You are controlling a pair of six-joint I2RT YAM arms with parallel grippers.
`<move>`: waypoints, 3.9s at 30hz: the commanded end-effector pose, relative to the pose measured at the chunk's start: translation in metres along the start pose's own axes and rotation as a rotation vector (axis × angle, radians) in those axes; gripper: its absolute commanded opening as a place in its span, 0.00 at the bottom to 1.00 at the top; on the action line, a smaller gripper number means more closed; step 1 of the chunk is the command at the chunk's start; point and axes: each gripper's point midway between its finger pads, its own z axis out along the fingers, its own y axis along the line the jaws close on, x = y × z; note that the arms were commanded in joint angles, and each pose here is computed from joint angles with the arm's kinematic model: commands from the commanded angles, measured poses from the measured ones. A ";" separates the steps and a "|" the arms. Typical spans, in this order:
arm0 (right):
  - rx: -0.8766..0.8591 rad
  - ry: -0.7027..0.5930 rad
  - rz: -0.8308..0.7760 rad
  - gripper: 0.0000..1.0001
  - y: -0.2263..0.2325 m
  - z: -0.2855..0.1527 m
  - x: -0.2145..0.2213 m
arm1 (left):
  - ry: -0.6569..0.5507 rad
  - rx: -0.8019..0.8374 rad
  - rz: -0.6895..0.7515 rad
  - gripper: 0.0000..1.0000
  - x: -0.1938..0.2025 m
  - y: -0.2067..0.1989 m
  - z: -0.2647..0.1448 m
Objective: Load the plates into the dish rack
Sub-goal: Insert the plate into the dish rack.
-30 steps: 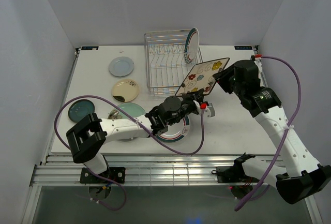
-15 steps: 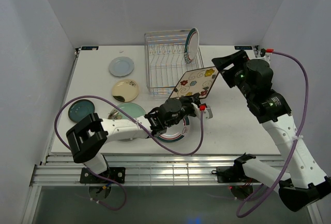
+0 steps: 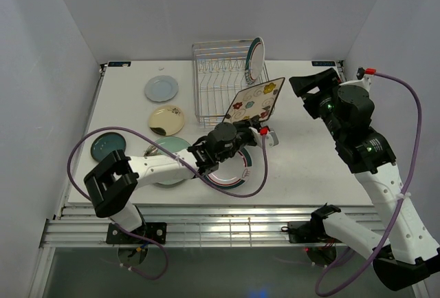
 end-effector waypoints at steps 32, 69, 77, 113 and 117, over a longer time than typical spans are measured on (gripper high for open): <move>0.074 0.059 -0.054 0.76 -0.061 0.045 0.054 | -0.174 -0.732 -0.284 0.00 -0.043 0.284 -0.018; -0.001 0.018 -0.140 0.79 -0.108 0.061 0.088 | -0.297 -0.661 -0.342 0.00 0.037 0.336 -0.010; -0.014 -0.003 -0.152 0.80 -0.107 0.057 0.083 | -0.325 -0.640 -0.320 0.00 0.043 0.335 0.002; 0.015 0.006 -0.186 0.83 -0.116 0.066 0.088 | -0.353 -0.712 -0.357 0.00 0.046 0.346 0.042; 0.014 0.010 -0.191 0.83 -0.117 0.066 0.089 | -0.345 -0.728 -0.369 0.00 0.050 0.346 0.044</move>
